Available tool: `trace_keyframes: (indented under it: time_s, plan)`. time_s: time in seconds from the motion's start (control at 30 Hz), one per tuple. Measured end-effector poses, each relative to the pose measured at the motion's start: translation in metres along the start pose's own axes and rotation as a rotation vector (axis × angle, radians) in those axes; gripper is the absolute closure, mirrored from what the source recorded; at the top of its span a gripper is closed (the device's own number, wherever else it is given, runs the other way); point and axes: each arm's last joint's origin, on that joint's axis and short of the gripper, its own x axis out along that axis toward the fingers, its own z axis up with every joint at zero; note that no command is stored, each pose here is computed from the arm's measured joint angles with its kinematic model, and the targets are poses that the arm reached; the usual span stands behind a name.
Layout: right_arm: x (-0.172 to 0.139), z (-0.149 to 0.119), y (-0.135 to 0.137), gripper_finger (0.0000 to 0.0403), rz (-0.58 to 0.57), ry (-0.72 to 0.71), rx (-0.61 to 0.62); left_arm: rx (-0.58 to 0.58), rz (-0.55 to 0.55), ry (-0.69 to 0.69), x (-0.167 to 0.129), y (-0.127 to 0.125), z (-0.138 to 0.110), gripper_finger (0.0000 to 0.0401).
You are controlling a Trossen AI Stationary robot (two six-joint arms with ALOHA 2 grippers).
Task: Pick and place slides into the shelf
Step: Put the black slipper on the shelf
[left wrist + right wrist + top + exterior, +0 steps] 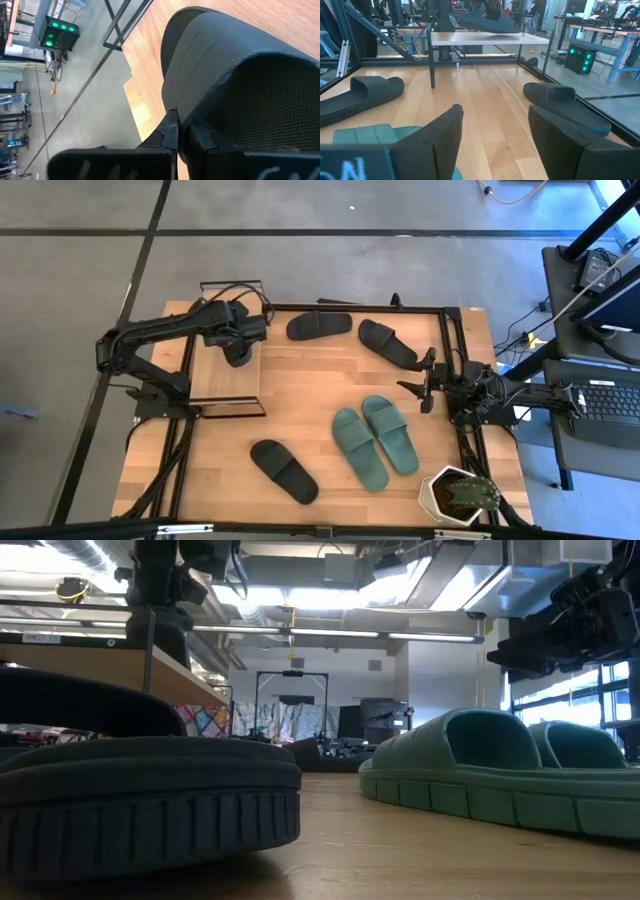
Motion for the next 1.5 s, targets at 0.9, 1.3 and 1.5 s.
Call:
trace_keyframes:
  time_s: [0.9, 1.3, 1.5]
  plan:
    - [0.0, 0.0002, 0.0, 0.0176, 0.0, -0.001, 0.001, -0.041, -0.091, 0.068, -0.0009, -0.0033, -0.0024, 0.0348]
    - [0.0, 0.0001, 0.0, 0.0176, 0.0, 0.0, 0.002, -0.171, -0.13, 0.11, -0.0015, -0.0041, -0.0032, 0.0394]
    - [0.0, 0.0001, 0.0, 0.0176, 0.0, 0.0, 0.001, -0.108, -0.148, 0.117, -0.0017, -0.0047, -0.0036, 0.0372]
